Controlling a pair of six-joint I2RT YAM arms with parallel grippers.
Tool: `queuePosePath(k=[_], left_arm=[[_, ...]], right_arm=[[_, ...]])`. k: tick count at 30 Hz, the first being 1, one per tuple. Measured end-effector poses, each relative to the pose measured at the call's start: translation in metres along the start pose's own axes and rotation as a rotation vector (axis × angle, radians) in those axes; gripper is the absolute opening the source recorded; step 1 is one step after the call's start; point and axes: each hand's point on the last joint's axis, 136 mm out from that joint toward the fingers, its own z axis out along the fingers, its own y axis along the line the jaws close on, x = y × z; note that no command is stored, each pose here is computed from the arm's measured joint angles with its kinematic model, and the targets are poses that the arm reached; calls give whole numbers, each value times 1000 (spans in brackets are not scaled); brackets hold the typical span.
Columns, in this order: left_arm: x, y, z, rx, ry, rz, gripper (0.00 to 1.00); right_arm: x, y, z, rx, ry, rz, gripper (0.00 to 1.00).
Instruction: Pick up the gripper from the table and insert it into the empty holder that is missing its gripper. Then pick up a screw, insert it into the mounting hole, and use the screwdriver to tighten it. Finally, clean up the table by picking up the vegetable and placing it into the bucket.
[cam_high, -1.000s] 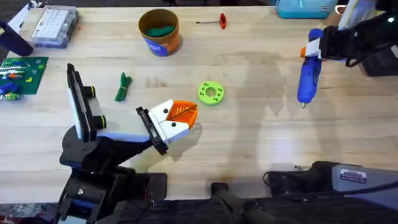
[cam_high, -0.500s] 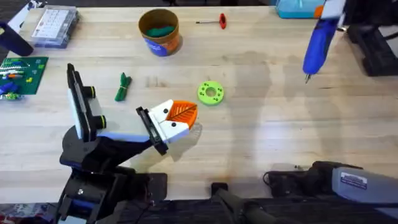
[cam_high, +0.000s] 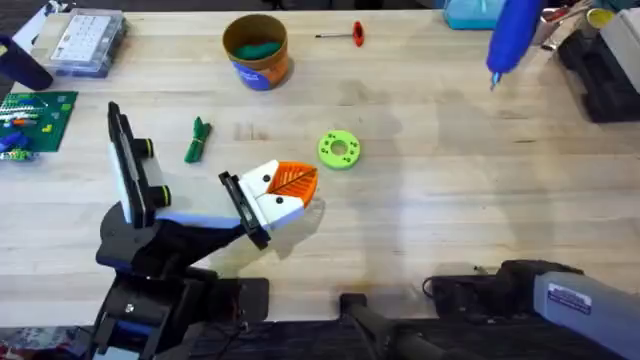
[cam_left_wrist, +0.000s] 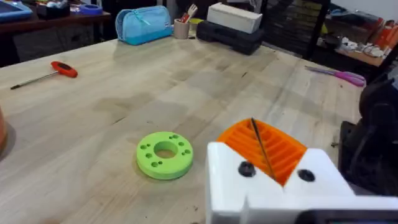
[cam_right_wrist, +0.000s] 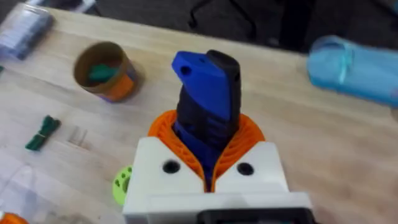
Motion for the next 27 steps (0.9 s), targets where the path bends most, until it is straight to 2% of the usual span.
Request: queuePosePath(k=[6, 12, 18, 27], left_arm=[[0, 0, 0, 0, 0, 0, 15], [0, 0, 0, 0, 0, 0, 15], [0, 0, 0, 0, 0, 0, 15], [0, 0, 0, 0, 0, 0, 15]], right_arm=[[-41, 47, -4, -124, -158, -91, 27], [-56, 82, -11, -255, -209, -107, 27], [-76, 106, -33, -361, -262, -142, 27], [-73, 139, -46, -512, -245, -164, 27]])
